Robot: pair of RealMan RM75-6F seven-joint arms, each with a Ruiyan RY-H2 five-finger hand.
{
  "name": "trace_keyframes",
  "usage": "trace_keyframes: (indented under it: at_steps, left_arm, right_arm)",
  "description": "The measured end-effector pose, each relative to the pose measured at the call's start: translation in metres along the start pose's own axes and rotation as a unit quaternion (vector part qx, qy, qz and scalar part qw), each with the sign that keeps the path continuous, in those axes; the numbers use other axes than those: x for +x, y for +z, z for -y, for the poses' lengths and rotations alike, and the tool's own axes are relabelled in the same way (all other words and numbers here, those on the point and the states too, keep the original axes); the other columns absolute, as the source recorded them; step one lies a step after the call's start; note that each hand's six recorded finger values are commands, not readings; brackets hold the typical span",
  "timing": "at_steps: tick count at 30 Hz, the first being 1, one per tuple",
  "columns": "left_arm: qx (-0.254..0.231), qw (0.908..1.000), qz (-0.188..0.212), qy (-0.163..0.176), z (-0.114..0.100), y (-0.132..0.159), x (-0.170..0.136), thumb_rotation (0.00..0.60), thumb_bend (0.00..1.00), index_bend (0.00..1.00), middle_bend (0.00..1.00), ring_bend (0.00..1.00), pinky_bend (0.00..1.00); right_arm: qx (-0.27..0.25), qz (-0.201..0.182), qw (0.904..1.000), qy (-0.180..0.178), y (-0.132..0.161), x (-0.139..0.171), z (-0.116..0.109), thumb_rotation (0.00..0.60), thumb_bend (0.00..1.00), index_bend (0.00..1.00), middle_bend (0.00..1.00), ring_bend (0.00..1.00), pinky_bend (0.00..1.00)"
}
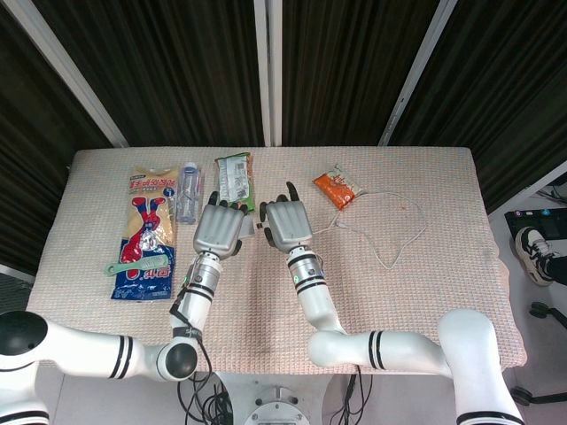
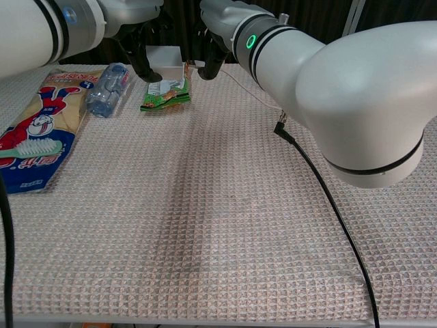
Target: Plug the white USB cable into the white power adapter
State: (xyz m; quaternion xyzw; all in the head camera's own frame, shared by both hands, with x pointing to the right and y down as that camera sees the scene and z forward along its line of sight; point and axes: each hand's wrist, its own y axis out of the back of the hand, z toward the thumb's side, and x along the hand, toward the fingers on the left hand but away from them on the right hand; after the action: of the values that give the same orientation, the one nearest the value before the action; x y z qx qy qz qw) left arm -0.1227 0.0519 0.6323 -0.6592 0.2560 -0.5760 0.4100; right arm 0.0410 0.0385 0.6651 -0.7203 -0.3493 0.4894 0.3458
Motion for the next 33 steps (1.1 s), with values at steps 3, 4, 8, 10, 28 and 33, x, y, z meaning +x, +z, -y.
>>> trace_keyframes:
  at_steps: [3,4,8,10,28,33]
  left_arm:
    - [-0.004,1.0,-0.001,-0.001,-0.0004,0.001,0.0003,0.585,0.34,0.46,0.48,0.3,0.14]
    - [-0.003,1.0,-0.002,-0.001,-0.0006,0.0012,0.0005,0.587,0.34,0.46,0.48,0.3,0.14]
    - [-0.008,1.0,-0.004,-0.001,-0.0009,0.0015,0.0011,0.588,0.34,0.46,0.48,0.3,0.14]
    - [-0.009,0.9999,-0.006,-0.001,-0.0013,0.0013,0.0015,0.585,0.34,0.46,0.48,0.3,0.14]
    - [-0.002,1.0,-0.007,0.005,-0.0017,0.007,0.0033,0.587,0.34,0.46,0.48,0.3,0.14]
    - [0.007,0.9999,-0.011,0.009,-0.002,0.0066,0.0038,0.587,0.34,0.46,0.48,0.3,0.14]
  right_arm:
    - [-0.002,0.001,1.0,-0.001,0.0005,-0.0008,-0.0006,0.6,0.4,0.61,0.49,0.29,0.0]
    - [-0.003,0.001,1.0,-0.001,0.0006,-0.0012,-0.0006,0.6,0.4,0.61,0.49,0.29,0.0]
    - [-0.007,0.001,1.0,0.0,0.0012,-0.0019,0.0002,0.6,0.4,0.61,0.49,0.29,0.0]
    - [-0.009,0.001,1.0,0.001,0.0014,-0.0023,0.001,0.6,0.4,0.61,0.49,0.29,0.0]
    - [-0.029,0.0,0.9996,0.005,0.0041,-0.0061,0.0017,0.6,0.4,0.61,0.49,0.29,0.0]
    - [-0.034,0.0,0.9994,0.007,0.0041,-0.0064,0.0022,0.6,0.4,0.61,0.49,0.29,0.0]
